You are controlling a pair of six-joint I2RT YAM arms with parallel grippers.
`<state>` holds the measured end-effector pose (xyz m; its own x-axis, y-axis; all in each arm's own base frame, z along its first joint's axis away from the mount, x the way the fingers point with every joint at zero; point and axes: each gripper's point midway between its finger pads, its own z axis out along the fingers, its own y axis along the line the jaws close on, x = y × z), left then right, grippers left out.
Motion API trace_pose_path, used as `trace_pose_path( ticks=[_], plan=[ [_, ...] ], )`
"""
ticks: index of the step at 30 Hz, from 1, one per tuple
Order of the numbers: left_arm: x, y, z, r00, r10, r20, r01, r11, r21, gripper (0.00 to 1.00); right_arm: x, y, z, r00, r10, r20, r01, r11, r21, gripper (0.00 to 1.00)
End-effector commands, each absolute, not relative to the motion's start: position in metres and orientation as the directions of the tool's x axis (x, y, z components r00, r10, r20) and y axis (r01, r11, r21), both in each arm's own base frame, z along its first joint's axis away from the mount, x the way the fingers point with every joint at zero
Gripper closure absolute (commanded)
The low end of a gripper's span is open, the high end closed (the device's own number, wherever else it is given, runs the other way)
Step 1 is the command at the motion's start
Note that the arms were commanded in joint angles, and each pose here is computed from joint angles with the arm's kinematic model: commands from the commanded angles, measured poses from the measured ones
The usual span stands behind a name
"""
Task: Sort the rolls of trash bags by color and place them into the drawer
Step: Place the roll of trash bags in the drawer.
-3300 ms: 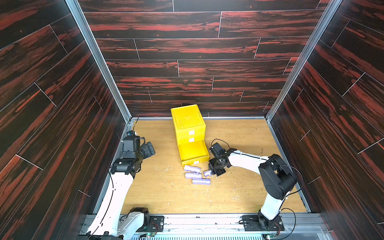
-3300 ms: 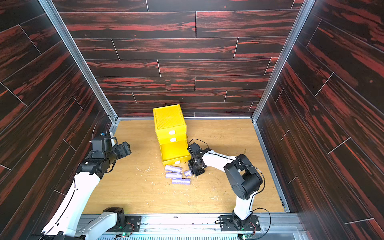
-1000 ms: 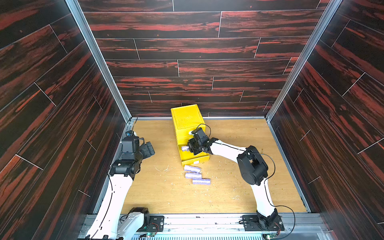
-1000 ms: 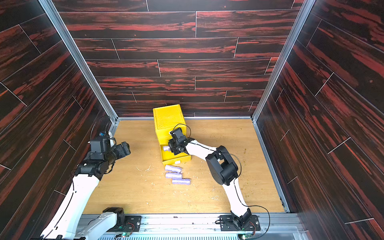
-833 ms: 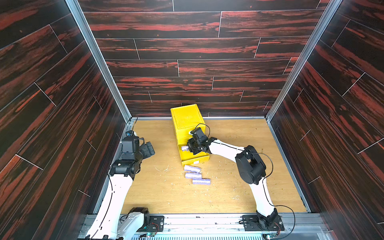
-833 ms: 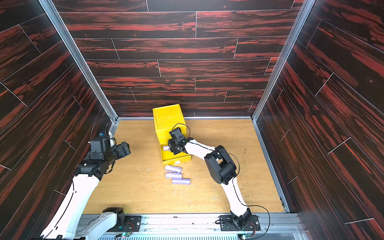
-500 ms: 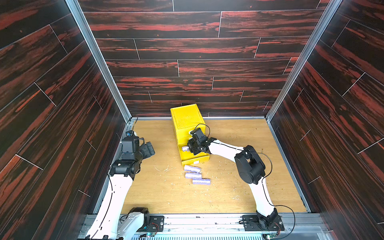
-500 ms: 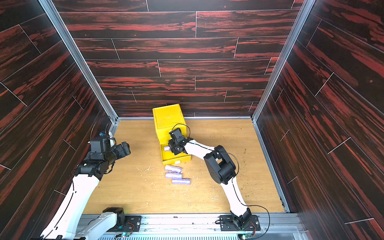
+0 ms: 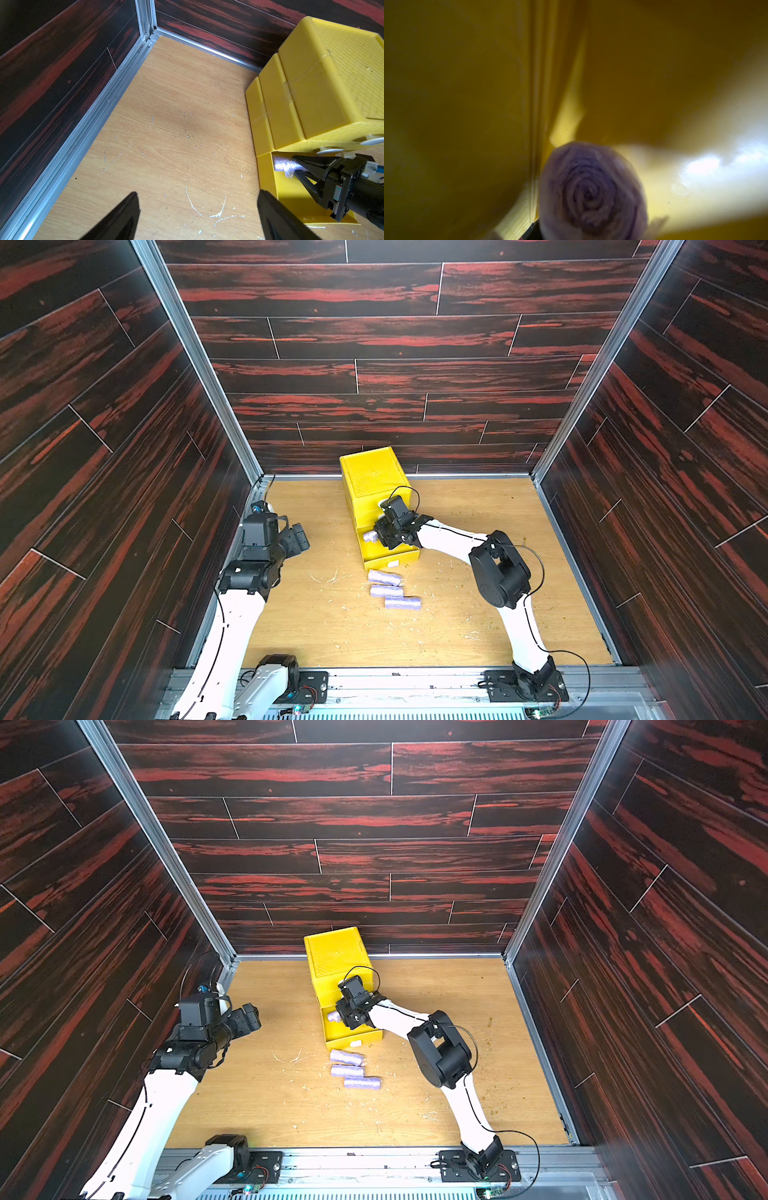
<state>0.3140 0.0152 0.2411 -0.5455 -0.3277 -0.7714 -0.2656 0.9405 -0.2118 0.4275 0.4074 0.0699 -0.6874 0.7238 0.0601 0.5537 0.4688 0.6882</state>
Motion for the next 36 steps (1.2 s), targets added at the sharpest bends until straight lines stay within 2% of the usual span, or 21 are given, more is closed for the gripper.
trace_pose_path(
  ticks=[1,9,13,18,28,32,36],
  plan=[
    [0.310,0.019,0.244,-0.536,-0.318,-0.782,-0.271,0.942,-0.197,0.08,0.437,0.416,0.103,-0.712,0.701,0.024,0.465,0.446,0.765,0.65],
    [0.310,0.019,0.244,-0.535,-0.316,-0.783,-0.271,0.942,-0.195,0.07,0.432,0.413,0.113,-0.723,0.690,0.018,0.441,0.442,0.781,0.64],
    [0.310,0.019,0.244,-0.535,-0.316,-0.784,-0.272,0.943,-0.195,0.07,0.430,0.411,0.114,-0.727,0.686,0.015,0.443,0.452,0.774,0.54],
    [0.310,0.019,0.244,-0.534,-0.316,-0.784,-0.272,0.942,-0.195,0.07,0.428,0.411,0.113,-0.731,0.682,0.018,0.444,0.455,0.772,0.48],
    [0.309,0.020,0.245,-0.533,-0.315,-0.785,-0.276,0.942,-0.191,0.07,0.421,0.411,0.130,-0.756,0.655,-0.003,0.381,0.444,0.811,0.48],
    [0.309,0.021,0.245,-0.532,-0.313,-0.786,-0.278,0.942,-0.187,0.07,0.409,0.408,0.161,-0.784,0.613,-0.099,0.258,0.466,0.846,0.48],
    [0.309,0.022,0.246,-0.530,-0.312,-0.788,-0.280,0.942,-0.184,0.07,0.385,0.401,0.203,-0.797,0.535,-0.279,0.058,0.528,0.847,0.48]
  ],
)
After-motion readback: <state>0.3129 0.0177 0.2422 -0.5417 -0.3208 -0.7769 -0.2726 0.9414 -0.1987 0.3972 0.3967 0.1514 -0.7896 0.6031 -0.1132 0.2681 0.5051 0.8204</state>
